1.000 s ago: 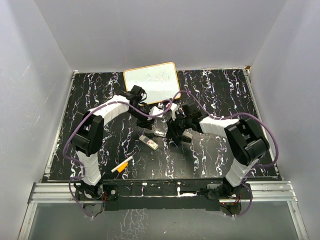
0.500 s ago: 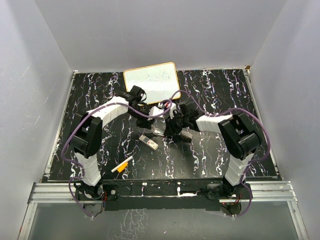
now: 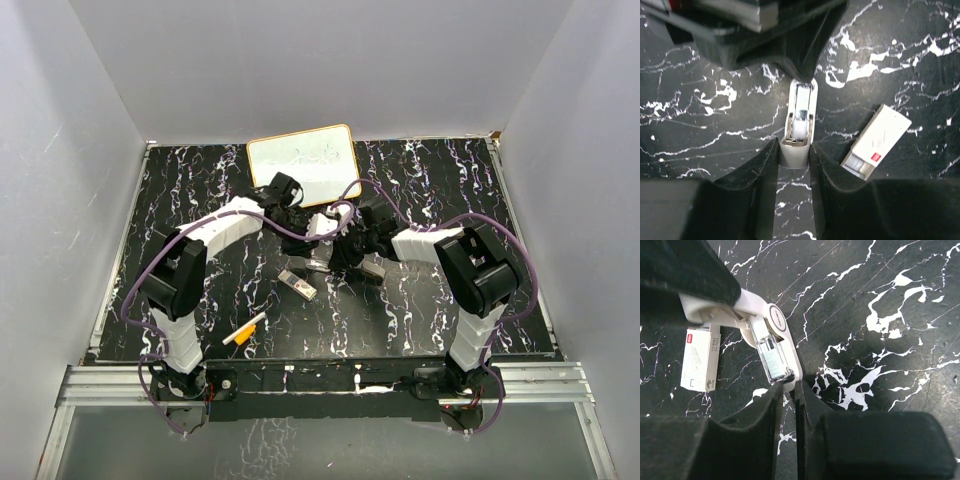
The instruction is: Load the staples into the stapler
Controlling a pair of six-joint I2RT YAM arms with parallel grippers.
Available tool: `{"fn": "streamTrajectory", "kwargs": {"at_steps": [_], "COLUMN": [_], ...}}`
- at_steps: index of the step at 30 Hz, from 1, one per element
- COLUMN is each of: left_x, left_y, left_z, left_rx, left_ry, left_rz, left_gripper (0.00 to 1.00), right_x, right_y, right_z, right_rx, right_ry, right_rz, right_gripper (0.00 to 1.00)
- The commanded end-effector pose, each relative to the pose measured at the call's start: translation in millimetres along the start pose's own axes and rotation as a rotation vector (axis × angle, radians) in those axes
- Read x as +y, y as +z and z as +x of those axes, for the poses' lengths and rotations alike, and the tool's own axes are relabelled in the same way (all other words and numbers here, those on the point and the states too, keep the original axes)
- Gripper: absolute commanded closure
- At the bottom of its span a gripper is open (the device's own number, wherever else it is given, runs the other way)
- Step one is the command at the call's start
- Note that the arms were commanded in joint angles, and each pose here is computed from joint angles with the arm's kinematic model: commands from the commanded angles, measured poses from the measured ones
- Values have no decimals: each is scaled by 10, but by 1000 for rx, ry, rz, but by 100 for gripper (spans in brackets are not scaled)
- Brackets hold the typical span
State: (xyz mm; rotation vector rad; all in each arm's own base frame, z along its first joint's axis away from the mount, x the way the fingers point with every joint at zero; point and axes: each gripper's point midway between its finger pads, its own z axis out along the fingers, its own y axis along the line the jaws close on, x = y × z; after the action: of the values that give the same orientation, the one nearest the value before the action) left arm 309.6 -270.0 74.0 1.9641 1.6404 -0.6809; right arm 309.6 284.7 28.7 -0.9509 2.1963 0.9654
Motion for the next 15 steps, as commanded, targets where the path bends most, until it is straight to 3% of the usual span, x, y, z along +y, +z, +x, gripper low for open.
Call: {"fn": "streamTrajectory", "kwargs": {"at_steps": [1, 15], "left_x": [-137, -155], "left_y": [101, 353], "left_z": [-203, -133], "left_rx": [-57, -83], "left_ry": [-30, -96], "left_rz": [-1, -55], "left_gripper": [100, 100], "right_x": [-17, -51], "right_y": [84, 56], "right_z": [-185, -198], "right_rx": [-46, -48], "right_ry": [-39, -49], "right_rz": [-3, 10], "right_gripper": [84, 87]}}
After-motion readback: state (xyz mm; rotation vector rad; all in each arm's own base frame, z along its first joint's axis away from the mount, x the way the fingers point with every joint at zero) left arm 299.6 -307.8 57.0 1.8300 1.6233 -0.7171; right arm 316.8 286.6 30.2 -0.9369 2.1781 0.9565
